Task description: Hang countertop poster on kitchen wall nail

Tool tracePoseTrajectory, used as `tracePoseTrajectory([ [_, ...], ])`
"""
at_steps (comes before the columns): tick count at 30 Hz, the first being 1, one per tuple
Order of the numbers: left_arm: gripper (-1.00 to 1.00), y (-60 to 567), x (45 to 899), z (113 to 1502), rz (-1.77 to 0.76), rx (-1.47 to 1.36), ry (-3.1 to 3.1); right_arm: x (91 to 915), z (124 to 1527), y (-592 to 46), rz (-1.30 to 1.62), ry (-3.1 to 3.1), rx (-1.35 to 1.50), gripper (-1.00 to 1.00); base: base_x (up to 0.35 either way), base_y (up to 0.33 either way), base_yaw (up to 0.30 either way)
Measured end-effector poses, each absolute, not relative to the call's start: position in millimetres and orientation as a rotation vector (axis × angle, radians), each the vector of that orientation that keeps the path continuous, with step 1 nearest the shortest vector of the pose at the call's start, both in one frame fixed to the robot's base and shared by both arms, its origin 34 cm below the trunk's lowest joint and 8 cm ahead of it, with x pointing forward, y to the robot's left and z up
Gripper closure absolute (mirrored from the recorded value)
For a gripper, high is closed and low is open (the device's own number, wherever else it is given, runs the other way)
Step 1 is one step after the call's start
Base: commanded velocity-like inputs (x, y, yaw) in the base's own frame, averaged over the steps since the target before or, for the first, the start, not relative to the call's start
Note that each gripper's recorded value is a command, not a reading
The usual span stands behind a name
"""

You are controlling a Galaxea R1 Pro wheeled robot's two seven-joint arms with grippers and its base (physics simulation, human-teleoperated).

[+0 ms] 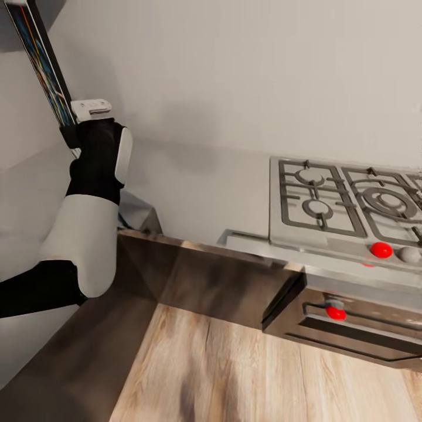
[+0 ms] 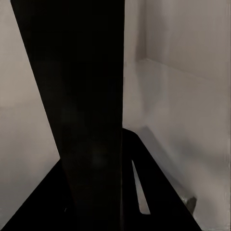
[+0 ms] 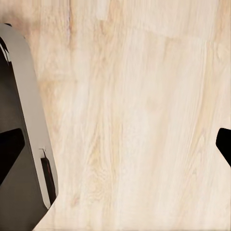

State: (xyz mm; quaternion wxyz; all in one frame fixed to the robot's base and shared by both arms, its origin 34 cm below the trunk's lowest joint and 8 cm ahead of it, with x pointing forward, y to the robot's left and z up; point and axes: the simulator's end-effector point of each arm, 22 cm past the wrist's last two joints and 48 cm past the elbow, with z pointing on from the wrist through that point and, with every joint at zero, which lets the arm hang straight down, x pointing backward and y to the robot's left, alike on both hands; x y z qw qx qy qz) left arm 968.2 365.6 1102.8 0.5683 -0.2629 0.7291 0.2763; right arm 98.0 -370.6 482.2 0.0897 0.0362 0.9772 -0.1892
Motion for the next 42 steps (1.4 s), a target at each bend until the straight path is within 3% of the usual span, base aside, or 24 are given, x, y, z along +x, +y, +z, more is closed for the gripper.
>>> tracePoseTrajectory([
  [9, 1.00, 338.0, 983.4, 1099.4, 0.532, -0.489, 1.798, 97.9, 482.2, -370.6, -0.563, 2.905, 0.108, -1.00, -0.061, 0.000, 0.000],
  [19, 1.00, 276.9, 1001.8, 1112.5, 0.227, -0.270, 1.858, 97.5, 482.2, -370.4, -0.562, 2.907, 0.107, -1.00, -0.035, 0.000, 0.000],
  [29, 1.00, 228.8, 1007.8, 1112.6, 0.068, -0.156, 1.872, 97.7, 482.8, -374.4, -0.569, 2.906, 0.102, -1.00, -0.314, 0.000, 0.000],
  [42, 1.00, 217.8, 1005.0, 1125.0, 0.072, -0.119, 1.848, 98.2, 482.6, -375.1, -0.570, 2.906, 0.102, -1.00, -0.340, 0.000, 0.000],
])
